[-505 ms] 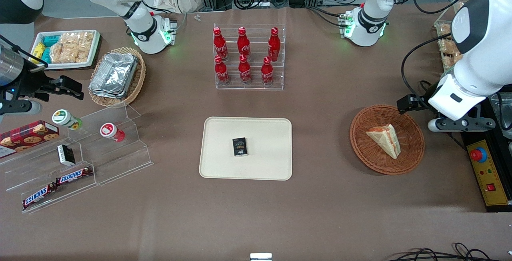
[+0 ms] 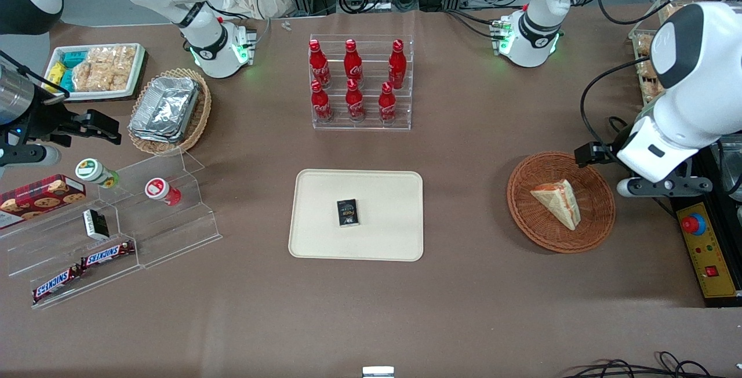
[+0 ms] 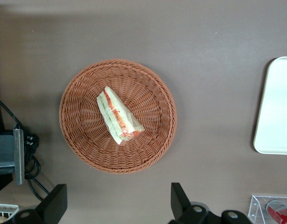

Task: Place sandwich from basket to tray
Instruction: 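Move the left gripper over the wrapped sandwich in the wicker basket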

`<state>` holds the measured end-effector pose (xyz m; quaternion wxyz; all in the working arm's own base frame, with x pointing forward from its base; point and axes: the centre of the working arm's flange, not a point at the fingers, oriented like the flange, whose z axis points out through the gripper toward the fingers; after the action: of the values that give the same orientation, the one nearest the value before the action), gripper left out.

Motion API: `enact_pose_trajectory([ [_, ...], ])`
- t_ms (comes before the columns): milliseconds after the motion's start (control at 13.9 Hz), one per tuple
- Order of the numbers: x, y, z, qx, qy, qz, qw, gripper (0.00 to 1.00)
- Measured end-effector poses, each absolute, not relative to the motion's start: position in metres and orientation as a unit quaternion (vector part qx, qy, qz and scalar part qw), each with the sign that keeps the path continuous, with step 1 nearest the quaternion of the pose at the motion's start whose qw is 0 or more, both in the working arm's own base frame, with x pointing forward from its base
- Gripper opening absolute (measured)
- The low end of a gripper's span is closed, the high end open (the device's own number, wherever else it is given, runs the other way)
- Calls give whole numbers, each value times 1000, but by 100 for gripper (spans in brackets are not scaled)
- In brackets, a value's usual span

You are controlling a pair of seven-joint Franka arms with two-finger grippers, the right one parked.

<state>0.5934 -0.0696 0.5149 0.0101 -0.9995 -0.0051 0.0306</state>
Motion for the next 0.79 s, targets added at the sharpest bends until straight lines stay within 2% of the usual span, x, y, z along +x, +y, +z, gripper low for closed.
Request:
enact_pose_trajectory([
  [144, 601, -65, 493, -999, -27, 41, 23, 100],
  [289, 606, -62, 470, -995, -87, 35, 34, 100],
  [505, 603, -48, 419, -989, -145, 9, 33, 100],
  [794, 578, -33, 342, -975, -219, -35, 19, 100],
])
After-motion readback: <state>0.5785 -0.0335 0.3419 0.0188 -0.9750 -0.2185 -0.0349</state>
